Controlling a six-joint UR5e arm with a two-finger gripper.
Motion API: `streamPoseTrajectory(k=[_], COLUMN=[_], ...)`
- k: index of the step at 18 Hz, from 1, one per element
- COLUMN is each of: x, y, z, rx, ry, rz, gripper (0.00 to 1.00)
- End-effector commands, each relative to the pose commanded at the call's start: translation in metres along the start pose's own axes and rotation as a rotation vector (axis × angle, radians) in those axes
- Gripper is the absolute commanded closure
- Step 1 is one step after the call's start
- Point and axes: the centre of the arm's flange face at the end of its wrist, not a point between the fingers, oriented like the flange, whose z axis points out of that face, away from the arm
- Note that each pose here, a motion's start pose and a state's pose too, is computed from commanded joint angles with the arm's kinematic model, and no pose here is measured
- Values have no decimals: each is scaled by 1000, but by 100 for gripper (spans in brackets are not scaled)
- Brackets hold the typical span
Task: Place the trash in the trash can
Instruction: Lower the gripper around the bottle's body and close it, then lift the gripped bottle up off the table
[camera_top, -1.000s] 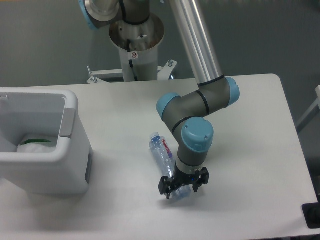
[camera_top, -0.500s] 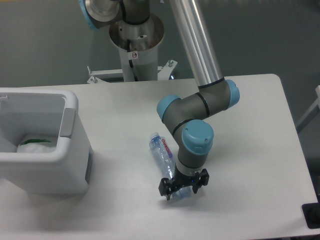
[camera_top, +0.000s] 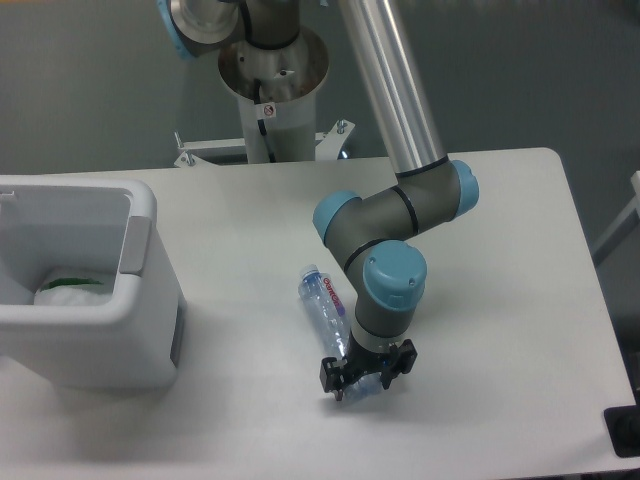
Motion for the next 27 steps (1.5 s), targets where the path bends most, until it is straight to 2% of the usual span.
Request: streamPoseTrajectory(k=[9,22,24,27], x=[5,5,6,10], y=[0,-1,-5,-17], z=[-1,-5,-13,-57], rx=[2,8,24,96], ry=[1,0,-3,-14], rz=[3,6,9,19], gripper=[33,34,34,34])
